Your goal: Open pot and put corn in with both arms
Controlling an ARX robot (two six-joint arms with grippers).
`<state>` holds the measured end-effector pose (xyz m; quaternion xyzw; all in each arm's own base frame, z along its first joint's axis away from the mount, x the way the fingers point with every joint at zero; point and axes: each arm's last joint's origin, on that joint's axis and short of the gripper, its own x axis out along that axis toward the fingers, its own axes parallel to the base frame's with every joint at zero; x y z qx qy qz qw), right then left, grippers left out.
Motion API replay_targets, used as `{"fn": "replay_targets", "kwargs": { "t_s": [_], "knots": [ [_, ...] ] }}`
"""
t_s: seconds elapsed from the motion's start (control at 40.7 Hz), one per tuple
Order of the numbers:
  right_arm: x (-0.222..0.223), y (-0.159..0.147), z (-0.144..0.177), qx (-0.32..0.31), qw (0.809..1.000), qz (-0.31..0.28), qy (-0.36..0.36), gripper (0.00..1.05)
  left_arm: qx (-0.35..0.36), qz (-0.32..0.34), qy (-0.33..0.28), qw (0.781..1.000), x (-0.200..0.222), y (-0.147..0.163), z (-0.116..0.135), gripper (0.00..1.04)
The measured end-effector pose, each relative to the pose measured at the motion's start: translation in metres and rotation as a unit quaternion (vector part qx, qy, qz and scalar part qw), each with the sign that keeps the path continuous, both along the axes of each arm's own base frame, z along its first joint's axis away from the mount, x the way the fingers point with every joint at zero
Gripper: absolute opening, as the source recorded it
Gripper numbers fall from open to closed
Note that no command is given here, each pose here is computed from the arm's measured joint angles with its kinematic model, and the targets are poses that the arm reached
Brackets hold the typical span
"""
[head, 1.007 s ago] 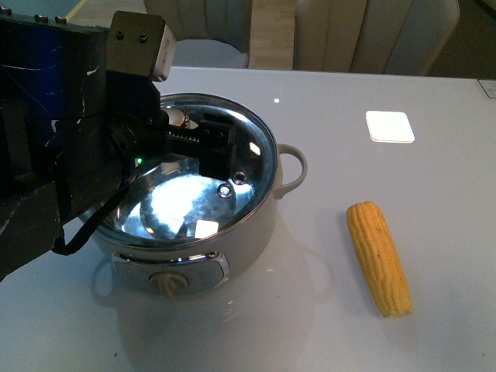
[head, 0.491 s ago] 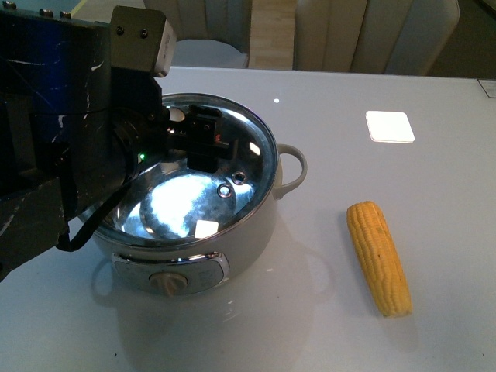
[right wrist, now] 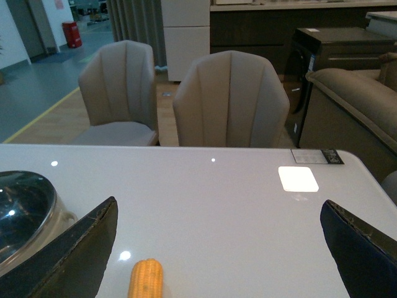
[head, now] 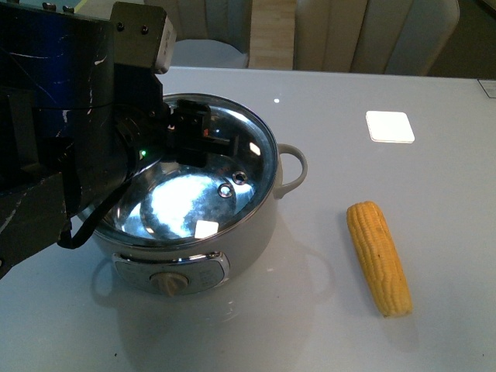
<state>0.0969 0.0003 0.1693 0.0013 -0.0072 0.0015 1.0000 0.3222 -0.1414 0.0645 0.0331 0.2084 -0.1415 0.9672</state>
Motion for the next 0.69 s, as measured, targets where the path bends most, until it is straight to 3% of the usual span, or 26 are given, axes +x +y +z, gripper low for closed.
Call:
{"fn": "replay_targets", "kwargs": {
  "t_s": [0.393, 0.688],
  "knots": [
    [0.0, 0.0, 0.0, 0.0, 1.0, 0.0, 0.0, 0.96, 0.01, 0.001, -0.008, 1.0, 0.004, -0.001, 0.015, 0.42],
    [0.0, 0.0, 0.0, 0.0, 1.0, 0.0, 0.0, 0.96, 0.001, 0.007, -0.039, 0.999, 0.005, 0.001, 0.049, 0.42]
  ]
}}
